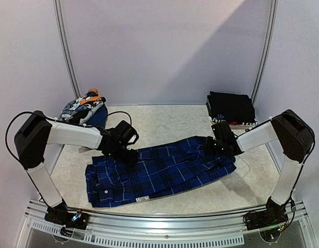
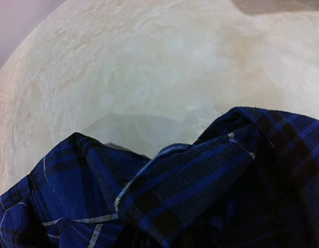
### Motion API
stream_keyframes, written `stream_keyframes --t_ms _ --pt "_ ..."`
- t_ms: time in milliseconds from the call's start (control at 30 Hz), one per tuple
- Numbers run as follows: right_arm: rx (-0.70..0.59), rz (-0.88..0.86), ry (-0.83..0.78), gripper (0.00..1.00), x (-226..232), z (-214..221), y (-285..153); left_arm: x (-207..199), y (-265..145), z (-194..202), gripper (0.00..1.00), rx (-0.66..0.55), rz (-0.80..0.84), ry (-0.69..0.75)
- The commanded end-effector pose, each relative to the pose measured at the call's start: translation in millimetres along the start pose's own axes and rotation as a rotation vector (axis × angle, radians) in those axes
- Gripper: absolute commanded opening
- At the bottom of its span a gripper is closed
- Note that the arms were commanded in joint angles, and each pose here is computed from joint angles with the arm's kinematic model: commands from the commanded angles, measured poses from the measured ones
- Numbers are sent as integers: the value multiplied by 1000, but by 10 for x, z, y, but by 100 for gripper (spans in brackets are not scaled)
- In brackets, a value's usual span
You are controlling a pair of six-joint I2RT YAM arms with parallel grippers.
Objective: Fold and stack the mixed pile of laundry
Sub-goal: Rotate the rectangle-folded shirt.
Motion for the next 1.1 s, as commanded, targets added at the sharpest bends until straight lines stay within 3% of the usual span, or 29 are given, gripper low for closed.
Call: stream_keyframes --t_ms 0,300,567,1067 --pt "276 -84 -53 23 -26 304 286 31 40 48 56 23 -17 -19" --pt "330 -228 -73 18 251 -27 559 90 108 212 55 71 21 -77" --pt "301 -301 -62 18 393 -408 695 88 186 350 54 114 74 -120" --pt "273 -384 -70 18 521 -1051 1152 -376 407 555 48 172 313 -202"
Point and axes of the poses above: each gripper's point midway between its finger pads, its own y axis out along the fingers, its own x axis along the line the jaws close on, z = x × y, the point moved 10 cm from there along -y, back along the fingers, and after that the axes turned 12 degrees about -y, right-handed, at the moved point
